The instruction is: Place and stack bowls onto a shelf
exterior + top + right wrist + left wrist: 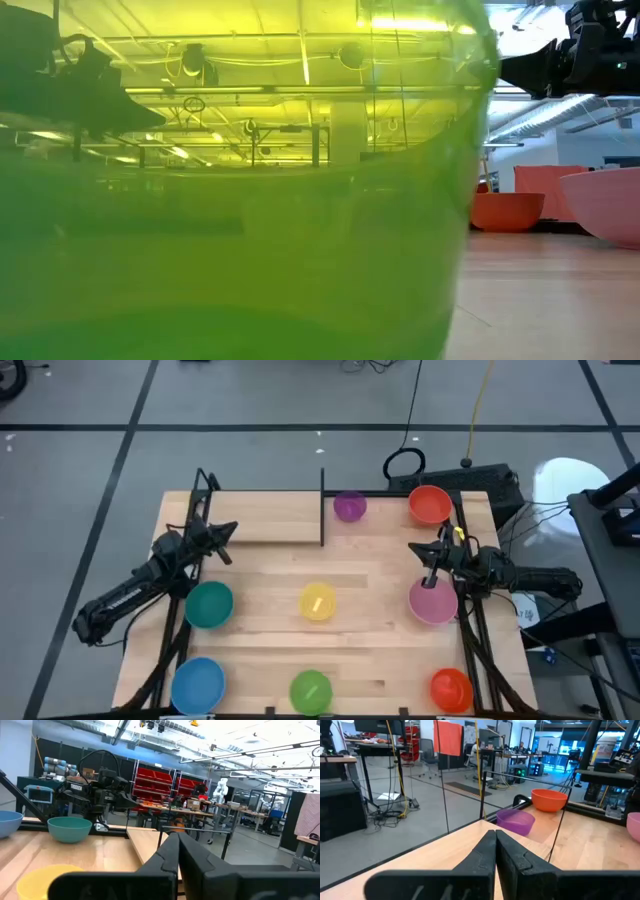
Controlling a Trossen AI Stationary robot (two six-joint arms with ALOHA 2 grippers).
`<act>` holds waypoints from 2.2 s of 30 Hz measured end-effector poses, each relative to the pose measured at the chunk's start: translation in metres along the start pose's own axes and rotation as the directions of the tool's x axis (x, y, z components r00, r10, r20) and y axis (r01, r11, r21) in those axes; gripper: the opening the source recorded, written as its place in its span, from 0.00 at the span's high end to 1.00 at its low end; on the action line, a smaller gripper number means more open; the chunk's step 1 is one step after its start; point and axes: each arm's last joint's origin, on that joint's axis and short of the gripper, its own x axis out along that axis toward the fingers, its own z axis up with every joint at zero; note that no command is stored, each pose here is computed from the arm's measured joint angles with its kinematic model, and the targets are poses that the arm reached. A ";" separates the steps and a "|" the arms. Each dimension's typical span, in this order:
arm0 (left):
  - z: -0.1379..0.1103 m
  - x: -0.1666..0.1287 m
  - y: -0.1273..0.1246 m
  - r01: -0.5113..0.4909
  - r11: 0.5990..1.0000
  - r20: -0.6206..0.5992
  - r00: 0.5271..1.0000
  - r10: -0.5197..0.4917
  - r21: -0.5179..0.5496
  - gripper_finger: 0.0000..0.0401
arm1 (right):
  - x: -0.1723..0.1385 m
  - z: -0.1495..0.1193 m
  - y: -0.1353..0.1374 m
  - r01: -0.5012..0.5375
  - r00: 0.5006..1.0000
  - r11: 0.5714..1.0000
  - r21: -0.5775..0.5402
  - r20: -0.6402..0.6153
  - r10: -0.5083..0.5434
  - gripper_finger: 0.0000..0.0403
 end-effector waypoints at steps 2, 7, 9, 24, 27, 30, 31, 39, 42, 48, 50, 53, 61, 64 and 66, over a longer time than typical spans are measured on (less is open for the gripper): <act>0.000 0.000 0.000 0.000 1.000 0.000 1.000 0.000 0.000 0.98 | 0.000 0.000 0.000 0.000 1.000 1.000 0.000 0.000 0.000 1.00; 0.000 0.000 0.000 0.000 1.000 0.000 1.000 0.000 0.000 0.98 | 0.000 0.000 0.000 0.000 1.000 1.000 0.000 0.000 0.000 1.00; 0.000 0.000 0.000 0.000 1.000 0.000 1.000 0.000 0.000 0.98 | 0.000 0.000 0.000 0.000 1.000 1.000 0.000 0.000 0.000 1.00; 0.000 0.000 0.000 0.000 1.000 0.000 1.000 0.000 0.000 0.98 | 0.000 0.000 0.000 0.000 1.000 1.000 0.000 0.000 0.000 1.00; 0.000 0.000 0.000 0.000 1.000 0.000 1.000 0.000 0.000 0.98 | 0.000 0.000 0.000 0.000 1.000 1.000 0.000 0.000 0.000 1.00; 0.000 0.000 0.000 0.000 1.000 -0.001 1.000 0.000 0.000 0.98 | 0.000 0.000 0.000 0.000 1.000 1.000 0.000 0.000 0.000 1.00; 0.000 0.000 0.000 0.000 1.000 0.000 1.000 0.000 0.000 0.98 | 0.000 0.000 0.000 0.000 1.000 1.000 0.000 0.000 0.000 1.00; 0.000 0.000 0.000 0.000 1.000 0.000 1.000 0.000 0.000 0.98 | 0.000 0.000 0.000 0.000 1.000 1.000 0.000 0.000 0.000 1.00; 0.000 0.000 0.000 0.000 1.000 -0.001 1.000 0.000 0.000 0.98 | 0.000 0.000 0.000 0.000 1.000 1.000 0.000 0.000 0.000 1.00; 0.000 0.000 0.000 0.000 1.000 0.000 1.000 0.000 0.000 0.98 | 0.000 0.000 0.000 0.000 1.000 1.000 0.000 0.000 0.000 1.00; 0.000 0.000 0.000 0.000 1.000 0.000 1.000 0.000 0.000 0.98 | 0.000 0.000 0.000 0.000 1.000 1.000 0.000 0.000 0.000 1.00; 0.000 0.000 0.000 0.000 1.000 -0.001 1.000 0.000 0.000 0.98 | 0.000 0.002 0.000 0.004 1.000 1.000 0.005 0.018 -0.004 1.00; 0.000 0.000 0.000 0.000 1.000 0.000 1.000 0.000 0.000 0.98 | 0.000 0.009 -0.002 0.008 0.998 1.000 0.027 0.069 -0.009 1.00; 0.000 0.000 0.000 0.000 1.000 0.000 1.000 0.000 0.000 0.98 | 0.001 0.029 -0.007 0.002 0.999 0.994 -0.107 0.048 0.003 1.00; 0.000 0.000 0.000 0.000 1.000 0.000 1.000 0.000 0.000 0.98 | 0.002 0.048 -0.012 0.029 0.999 0.992 -0.125 0.019 -0.027 1.00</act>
